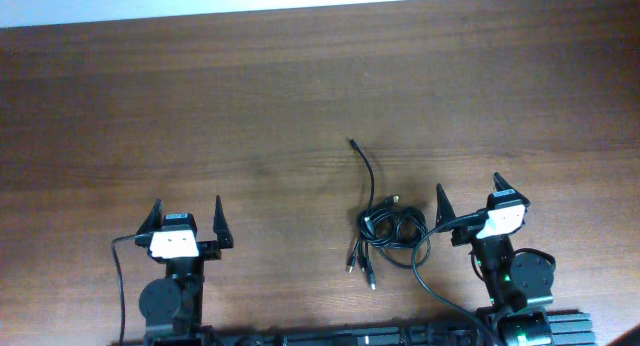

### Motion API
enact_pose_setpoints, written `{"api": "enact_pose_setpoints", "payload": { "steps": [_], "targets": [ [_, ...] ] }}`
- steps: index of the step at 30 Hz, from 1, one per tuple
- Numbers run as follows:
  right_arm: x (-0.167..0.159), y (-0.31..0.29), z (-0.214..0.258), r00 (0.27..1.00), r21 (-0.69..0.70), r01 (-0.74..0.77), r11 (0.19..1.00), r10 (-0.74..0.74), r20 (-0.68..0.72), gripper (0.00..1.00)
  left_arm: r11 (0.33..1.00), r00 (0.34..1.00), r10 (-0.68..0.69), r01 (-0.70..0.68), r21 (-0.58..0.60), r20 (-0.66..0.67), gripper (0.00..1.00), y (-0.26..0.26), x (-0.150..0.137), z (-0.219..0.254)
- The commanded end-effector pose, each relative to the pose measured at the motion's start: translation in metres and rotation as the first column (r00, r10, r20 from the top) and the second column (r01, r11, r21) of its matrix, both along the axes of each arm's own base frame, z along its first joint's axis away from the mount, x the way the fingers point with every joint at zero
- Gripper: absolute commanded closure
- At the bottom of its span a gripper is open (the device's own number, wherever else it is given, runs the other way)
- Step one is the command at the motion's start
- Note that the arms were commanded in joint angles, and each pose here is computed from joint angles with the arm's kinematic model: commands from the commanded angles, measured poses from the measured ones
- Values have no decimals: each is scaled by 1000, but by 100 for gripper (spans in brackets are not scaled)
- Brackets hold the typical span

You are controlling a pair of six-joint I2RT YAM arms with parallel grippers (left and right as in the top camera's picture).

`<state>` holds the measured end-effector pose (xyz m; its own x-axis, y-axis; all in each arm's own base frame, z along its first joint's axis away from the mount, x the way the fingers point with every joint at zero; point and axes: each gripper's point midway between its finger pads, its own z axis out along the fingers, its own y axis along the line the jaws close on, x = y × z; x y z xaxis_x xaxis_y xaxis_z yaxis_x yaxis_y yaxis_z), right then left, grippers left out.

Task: Untangle cables

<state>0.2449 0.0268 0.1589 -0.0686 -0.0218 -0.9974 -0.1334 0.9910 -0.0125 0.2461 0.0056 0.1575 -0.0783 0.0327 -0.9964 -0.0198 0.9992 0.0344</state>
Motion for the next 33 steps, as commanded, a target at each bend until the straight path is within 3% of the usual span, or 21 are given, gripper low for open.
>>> {"api": "enact_pose_setpoints", "payload": {
  "steps": [1,22,33],
  "targets": [
    [0,-1,-2,1000,7,7,1000,-7,-2,1,1000,1000,-5,5,11,-3,1,-1,0,-1],
    [0,-1,-2,1000,6,7,1000,-7,-2,1,1000,1000,6,-6,13,1,1,1,0,0],
    [0,-1,-2,1000,6,7,1000,-7,-2,2,1000,998,-11,10,14,68,1,-2,-5,35]
  ]
}}
